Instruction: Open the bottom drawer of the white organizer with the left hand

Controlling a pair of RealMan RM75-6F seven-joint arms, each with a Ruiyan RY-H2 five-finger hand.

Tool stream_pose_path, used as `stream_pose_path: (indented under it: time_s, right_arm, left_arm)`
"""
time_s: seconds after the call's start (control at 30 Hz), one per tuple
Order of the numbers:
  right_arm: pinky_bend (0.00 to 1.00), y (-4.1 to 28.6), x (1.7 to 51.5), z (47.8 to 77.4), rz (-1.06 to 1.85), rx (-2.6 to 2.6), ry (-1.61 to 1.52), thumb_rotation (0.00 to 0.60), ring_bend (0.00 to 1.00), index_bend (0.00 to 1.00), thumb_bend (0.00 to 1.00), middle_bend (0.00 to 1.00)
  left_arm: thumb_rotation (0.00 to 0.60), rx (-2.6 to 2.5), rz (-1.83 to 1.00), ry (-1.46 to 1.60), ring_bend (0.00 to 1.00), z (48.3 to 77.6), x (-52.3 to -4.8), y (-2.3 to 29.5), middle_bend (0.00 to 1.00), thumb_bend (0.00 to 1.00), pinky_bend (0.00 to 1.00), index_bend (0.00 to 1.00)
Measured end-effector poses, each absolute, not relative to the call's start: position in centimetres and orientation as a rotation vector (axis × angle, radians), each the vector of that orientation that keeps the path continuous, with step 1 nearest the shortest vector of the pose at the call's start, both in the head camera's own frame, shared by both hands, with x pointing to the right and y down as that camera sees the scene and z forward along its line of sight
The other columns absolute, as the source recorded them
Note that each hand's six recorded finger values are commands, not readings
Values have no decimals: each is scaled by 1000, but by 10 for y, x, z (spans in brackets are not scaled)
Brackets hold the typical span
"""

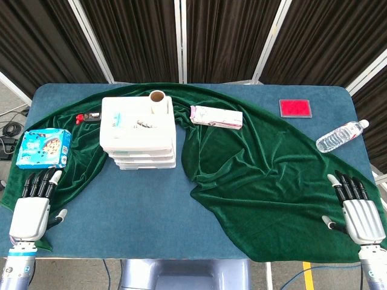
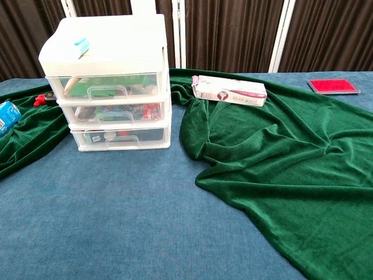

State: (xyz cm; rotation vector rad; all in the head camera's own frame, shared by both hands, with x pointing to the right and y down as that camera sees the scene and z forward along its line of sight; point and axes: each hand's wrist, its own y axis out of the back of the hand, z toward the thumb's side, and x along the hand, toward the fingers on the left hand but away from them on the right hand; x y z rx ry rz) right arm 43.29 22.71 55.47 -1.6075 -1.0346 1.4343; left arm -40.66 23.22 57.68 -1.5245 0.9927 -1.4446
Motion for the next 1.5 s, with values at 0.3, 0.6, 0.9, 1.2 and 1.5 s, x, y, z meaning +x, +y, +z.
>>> stream_pose_path:
  time_s: [0.3, 0.6, 0.9, 1.2, 1.5]
  right_arm:
    - [0, 226, 432, 557, 1437, -1617, -1031, 600, 0, 60, 64, 0]
    - [0, 226, 434, 553, 1431, -1623, -1049, 600, 0, 60, 64, 0]
    - [0, 228, 432, 549, 1408, -1638, -1054, 600, 0, 60, 64, 0]
    - [0, 227, 434, 544, 1392, -1653, -1082, 600, 0, 59, 64, 0]
    - [0, 225, 437, 538, 1372, -1677, -1110, 600, 0, 59, 64, 0]
  left_arm:
    - [600, -1548, -1454, 987, 0, 580, -405, 232, 0, 214, 0, 0]
    - [600, -1651, -1393, 1125, 569, 584, -394, 227, 618, 366, 588, 0]
    - [600, -2187, -1303, 1367, 817, 622, -352, 224, 875, 696, 813, 0]
    - [600, -2558, -1376, 1444, 825, 667, -296, 213, 884, 726, 817, 0]
    - [600, -2732, -1432, 1500, 825, 696, -248, 208, 884, 727, 817, 0]
